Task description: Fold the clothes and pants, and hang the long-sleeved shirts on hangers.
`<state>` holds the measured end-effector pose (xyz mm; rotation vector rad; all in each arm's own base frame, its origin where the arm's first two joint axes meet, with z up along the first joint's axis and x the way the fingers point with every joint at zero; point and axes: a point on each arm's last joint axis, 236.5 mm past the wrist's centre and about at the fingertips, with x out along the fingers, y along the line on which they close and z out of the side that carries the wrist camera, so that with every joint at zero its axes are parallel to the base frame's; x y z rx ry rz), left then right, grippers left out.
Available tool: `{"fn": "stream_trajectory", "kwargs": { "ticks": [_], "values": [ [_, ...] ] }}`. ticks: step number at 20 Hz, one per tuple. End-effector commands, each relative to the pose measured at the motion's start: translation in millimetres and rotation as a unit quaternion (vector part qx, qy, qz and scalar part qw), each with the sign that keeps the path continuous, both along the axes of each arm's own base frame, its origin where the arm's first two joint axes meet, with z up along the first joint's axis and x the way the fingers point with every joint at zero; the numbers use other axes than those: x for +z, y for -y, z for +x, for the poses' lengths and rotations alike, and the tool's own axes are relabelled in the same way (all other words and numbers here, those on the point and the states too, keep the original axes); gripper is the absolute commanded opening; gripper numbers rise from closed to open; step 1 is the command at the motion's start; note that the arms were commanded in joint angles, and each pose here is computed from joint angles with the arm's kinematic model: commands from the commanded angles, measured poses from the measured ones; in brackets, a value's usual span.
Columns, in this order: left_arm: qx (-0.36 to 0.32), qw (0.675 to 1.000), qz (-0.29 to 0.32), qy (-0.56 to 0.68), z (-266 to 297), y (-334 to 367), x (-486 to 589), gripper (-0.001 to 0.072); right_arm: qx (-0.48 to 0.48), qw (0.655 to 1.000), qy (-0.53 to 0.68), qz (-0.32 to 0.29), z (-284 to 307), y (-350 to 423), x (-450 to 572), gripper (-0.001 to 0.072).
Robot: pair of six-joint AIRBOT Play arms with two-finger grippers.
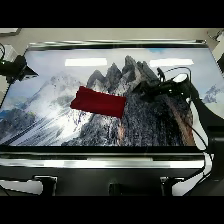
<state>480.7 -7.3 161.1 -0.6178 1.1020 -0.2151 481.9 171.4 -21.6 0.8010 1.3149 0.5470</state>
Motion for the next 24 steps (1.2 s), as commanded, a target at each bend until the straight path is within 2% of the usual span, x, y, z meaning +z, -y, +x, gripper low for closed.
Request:
{"fn": "stream_trajectory", "kwargs": {
  "ticks": [1, 7, 10, 11, 12, 14, 15, 16, 17, 21, 24],
  "values": [
    [-0.003, 1.000, 0.002, 0.003, 0, 0, 0, 0.0014, 0.020, 0.999, -0.015, 0.022, -14, -21, -35, 0.0686],
    [-0.003, 1.000, 0.002, 0.003, 0, 0, 0, 0.0015, 0.024, 0.999, -0.015, 0.019, -14, -61, -60, 0.0675],
    [-0.003, 1.000, 0.002, 0.003, 0, 0, 0, 0.0015, 0.033, 0.999, -0.011, 0.016, -18, -80, -64, 0.0634],
    [-0.003, 1.000, 0.002, 0.003, 0, 0, 0, 0.0015, 0.037, 0.999, -0.010, 0.016, -20, -86, -63, 0.0580],
    [-0.003, 1.000, 0.002, 0.003, 0, 0, 0, 0.0015, 0.040, 0.999, -0.010, 0.015, -22, -90, -64, 0.0573],
    [-0.004, 1.000, 0.003, 0.004, 0, 0, 0, 0.0015, 0.030, 0.999, -0.007, 0.012, -18, -92, -64, 0.0500],
    [-0.004, 1.000, 0.003, 0.004, 0, 0, 0, 0.0015, 0.027, 1.000, -0.004, 0.010, -17, -93, -65, 0.0394],
    [-0.004, 1.000, 0.003, 0.004, 0, 0, 0, 0.0015, 0.026, 1.000, -0.002, 0.010, -16, -94, -65, 0.0253],
    [-0.004, 1.000, 0.003, 0.004, 0, 0, 0, 0.0015, 0.023, 1.000, 0.000, 0.010, -14, -94, -64, 0.0048],
    [-0.008, 1.000, 0.005, 0.006, 0, 0, 0, 0.0015, 0.004, 0.999, 0.045, 0.017, 6, -91, -30, 0.0029],
    [-0.010, 1.000, 0.006, 0.007, 0, 0, 0, 0.0015, -0.053, 0.995, 0.084, 0.008, 51, -59, 13, 0.0028]
  ]
}}
